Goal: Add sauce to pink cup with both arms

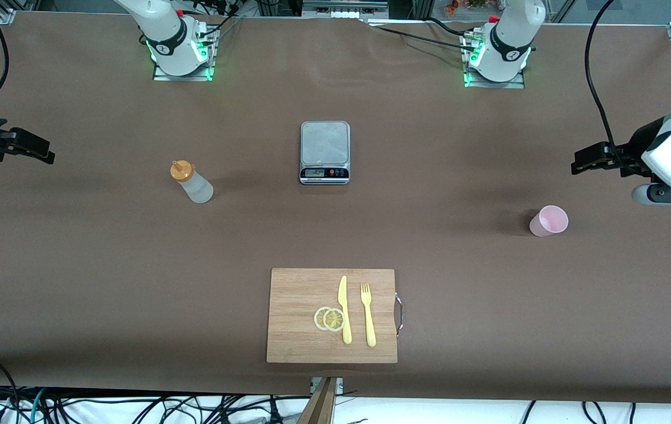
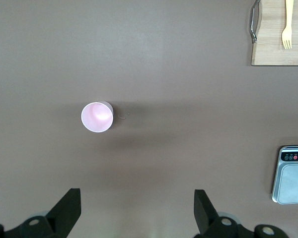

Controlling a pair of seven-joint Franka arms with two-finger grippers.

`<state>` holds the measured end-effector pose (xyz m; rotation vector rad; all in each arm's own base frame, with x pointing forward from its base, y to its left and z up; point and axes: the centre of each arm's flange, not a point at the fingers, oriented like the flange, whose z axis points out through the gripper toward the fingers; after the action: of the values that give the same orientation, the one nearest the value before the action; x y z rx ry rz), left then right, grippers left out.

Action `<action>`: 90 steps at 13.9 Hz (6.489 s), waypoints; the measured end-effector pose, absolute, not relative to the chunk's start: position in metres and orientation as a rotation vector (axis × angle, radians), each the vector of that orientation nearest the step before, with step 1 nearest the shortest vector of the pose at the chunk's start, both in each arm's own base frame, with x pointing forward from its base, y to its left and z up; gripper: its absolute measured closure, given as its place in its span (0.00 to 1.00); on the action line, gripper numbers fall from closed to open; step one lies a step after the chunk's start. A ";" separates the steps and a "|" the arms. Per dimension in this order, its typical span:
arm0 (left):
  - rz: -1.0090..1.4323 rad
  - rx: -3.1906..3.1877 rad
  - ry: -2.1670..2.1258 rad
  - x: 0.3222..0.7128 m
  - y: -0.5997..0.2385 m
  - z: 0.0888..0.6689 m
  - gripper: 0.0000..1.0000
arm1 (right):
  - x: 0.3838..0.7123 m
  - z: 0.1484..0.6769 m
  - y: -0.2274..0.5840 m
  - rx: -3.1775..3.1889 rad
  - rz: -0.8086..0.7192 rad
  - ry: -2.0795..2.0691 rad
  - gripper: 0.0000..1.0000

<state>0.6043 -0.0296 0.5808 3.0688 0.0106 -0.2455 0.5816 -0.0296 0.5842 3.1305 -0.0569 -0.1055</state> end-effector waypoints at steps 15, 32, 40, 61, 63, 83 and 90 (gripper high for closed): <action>-0.246 3.069 0.008 0.604 -0.035 0.581 0.00 | 0.582 0.584 -0.030 3.130 -0.105 -0.057 0.00; -0.247 3.069 0.011 0.604 -0.035 0.581 0.00 | 0.582 0.584 -0.030 3.130 -0.105 -0.057 0.00; -0.355 3.051 0.112 0.623 0.006 0.531 0.00 | 0.582 0.584 -0.030 3.130 -0.105 -0.058 0.00; -0.231 3.089 -0.139 0.609 0.115 0.236 0.04 | 0.582 0.584 -0.031 3.130 -0.106 -0.060 0.00; -0.238 3.082 -0.125 0.603 0.115 0.234 0.04 | 0.582 0.584 -0.031 3.130 -0.106 -0.060 0.00; -0.183 3.009 -0.066 0.617 -0.098 0.324 0.97 | 0.582 0.584 -0.031 3.130 -0.106 -0.062 0.00; -0.307 2.971 0.021 0.513 -0.352 0.344 0.97 | 0.582 0.584 -0.032 3.130 -0.106 -0.063 0.00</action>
<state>0.5128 -0.3517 0.3440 2.9707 0.0214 -0.3067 0.5816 -0.0318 0.5839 3.1301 -0.0631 -0.1061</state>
